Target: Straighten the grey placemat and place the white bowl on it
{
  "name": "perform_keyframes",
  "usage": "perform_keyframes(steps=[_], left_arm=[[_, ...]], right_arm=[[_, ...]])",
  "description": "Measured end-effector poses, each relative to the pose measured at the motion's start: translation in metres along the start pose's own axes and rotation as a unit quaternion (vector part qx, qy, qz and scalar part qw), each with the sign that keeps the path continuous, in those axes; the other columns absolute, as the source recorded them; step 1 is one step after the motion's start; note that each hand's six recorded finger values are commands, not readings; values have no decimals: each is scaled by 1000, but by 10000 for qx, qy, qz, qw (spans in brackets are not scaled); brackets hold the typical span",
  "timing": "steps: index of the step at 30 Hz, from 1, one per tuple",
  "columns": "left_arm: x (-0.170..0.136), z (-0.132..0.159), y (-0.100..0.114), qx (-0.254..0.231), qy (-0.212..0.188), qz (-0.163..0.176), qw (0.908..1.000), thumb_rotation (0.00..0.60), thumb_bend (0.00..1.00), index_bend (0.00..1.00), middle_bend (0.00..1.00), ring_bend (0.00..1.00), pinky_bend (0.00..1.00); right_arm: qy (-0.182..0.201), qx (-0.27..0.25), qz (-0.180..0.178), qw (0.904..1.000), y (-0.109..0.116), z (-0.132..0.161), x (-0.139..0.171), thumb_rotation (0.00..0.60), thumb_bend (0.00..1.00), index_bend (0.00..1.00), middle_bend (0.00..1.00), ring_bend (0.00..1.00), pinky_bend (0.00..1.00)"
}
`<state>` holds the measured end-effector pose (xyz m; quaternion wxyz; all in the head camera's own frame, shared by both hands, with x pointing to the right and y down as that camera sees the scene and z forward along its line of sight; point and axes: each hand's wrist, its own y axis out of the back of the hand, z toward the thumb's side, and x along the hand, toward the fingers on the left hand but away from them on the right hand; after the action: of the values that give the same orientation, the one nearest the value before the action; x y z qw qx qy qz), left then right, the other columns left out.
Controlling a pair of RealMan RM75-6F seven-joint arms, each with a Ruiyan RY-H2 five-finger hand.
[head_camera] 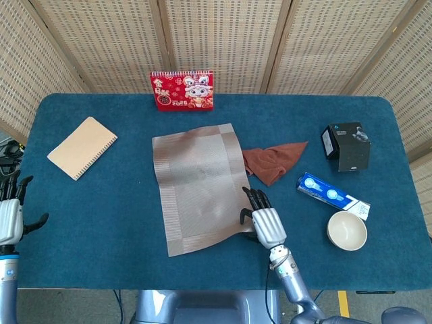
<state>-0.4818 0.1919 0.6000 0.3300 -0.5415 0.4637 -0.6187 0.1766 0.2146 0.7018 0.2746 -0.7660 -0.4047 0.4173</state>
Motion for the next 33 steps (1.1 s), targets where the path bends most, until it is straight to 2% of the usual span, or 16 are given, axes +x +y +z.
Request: perform_keyframes(steps=[12,28,33], left_arm=[[0,2,-3,68,-11,-14,10000,600,196,135,0,0,0],[-1,3,-5,107,-19,-32,9999,600,195,135,0,0,0],[-1,3,-7,133,-19,-52,9999,600,196,135,0,0,0]], right_arm=[[-169,429,-418,9981,54,-26,1,600,585,705,99,0,0],[-739,1005,-867,9884,126,-68,-13,600,579,710,105,0,0],[-957,952,-973,9861,143,-78,-19,600,575,711,106,0,0]])
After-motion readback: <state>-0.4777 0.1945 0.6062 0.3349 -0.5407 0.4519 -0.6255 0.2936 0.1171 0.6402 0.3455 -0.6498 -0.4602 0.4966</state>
